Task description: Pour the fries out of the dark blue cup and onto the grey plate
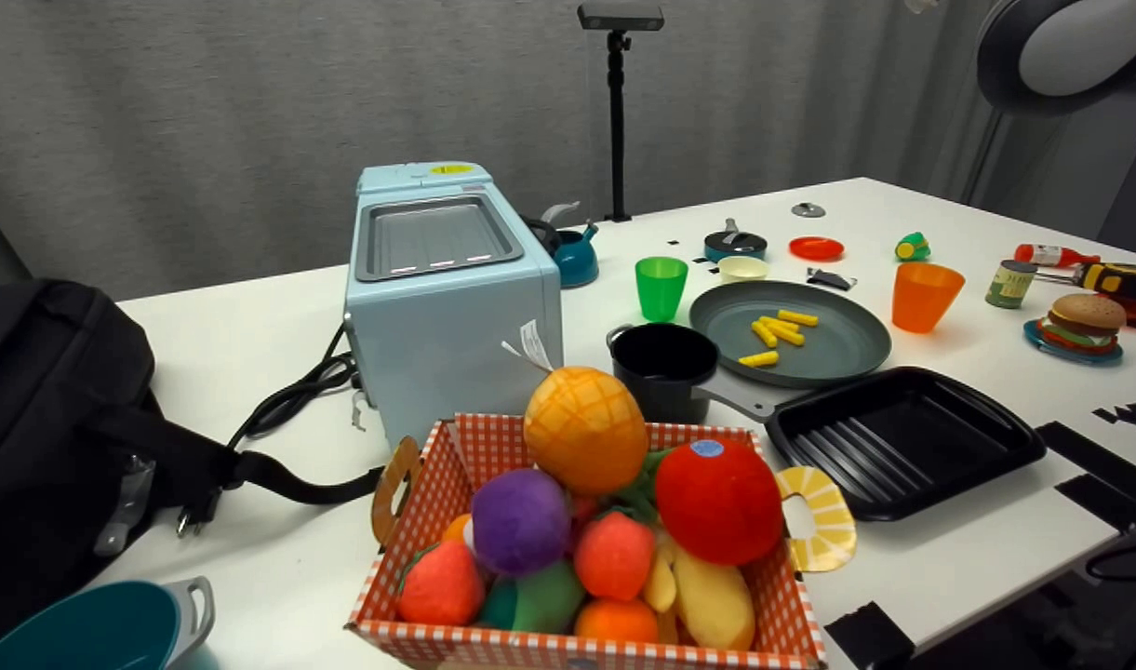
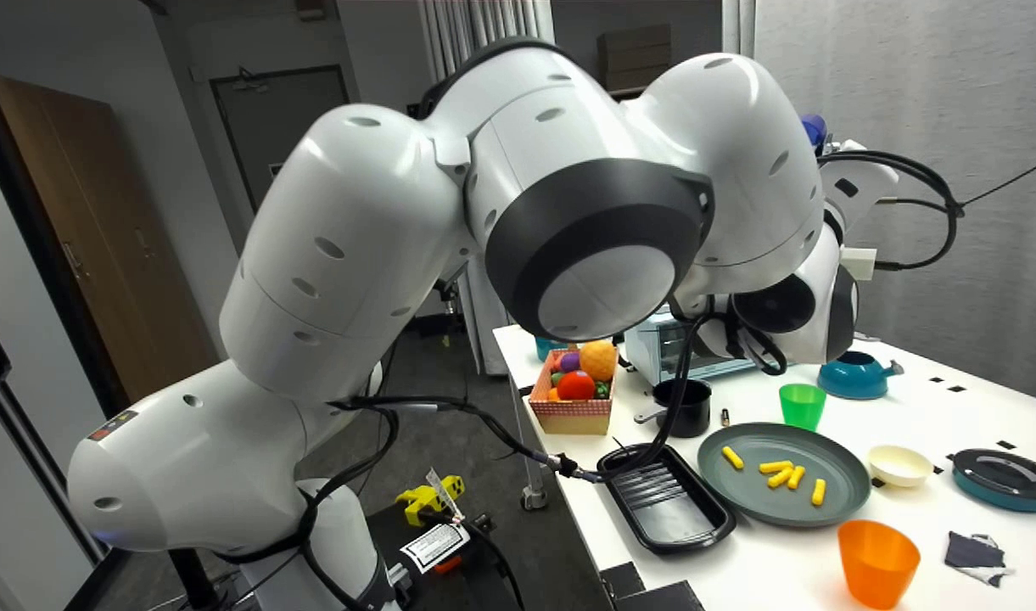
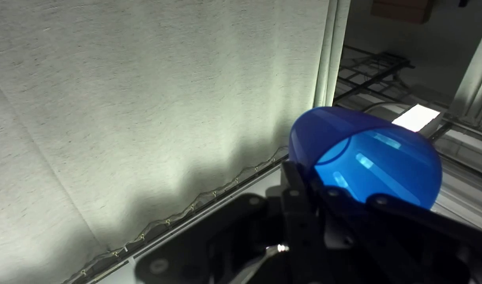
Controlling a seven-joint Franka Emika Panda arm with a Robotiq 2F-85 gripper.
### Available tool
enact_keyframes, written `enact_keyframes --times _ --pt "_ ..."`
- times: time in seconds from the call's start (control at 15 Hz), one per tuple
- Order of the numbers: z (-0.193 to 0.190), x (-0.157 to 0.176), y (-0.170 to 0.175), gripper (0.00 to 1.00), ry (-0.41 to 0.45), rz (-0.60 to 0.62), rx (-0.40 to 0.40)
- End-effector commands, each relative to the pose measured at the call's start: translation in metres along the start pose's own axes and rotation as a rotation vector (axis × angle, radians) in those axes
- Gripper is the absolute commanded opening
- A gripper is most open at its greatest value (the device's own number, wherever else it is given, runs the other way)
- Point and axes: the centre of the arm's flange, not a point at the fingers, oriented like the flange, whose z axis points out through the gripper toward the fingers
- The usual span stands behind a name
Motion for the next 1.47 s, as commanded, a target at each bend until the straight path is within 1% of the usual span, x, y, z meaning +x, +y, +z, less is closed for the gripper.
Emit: enact_keyframes --times 0.0,0.13,0.33,0.47,0.73,0.93,1.07,1.2,1.4 --pt "0.0 -0.004 0.0 0.01 0.07 -0.025 -0.005" --pt "0.001 -0.006 0.0 0.01 0.077 -0.03 -0.004" --pt "0.008 -0.008 0.001 0.01 0.057 -0.043 -0.044" --pt "0.018 -0.009 0.005 0.01 0.022 -0.046 -0.091" --pt "0.054 -0.013 0.023 0.01 -0.102 -0.033 -0.274" --pt "0.094 -0.008 0.037 0.01 -0.179 -0.003 -0.429" --pt "0.12 -0.008 0.052 0.01 -0.267 0.019 -0.526" --pt "0.138 -0.015 0.07 0.01 -0.375 0.048 -0.597" --pt "0.142 -0.034 0.101 0.01 -0.539 0.091 -0.708"
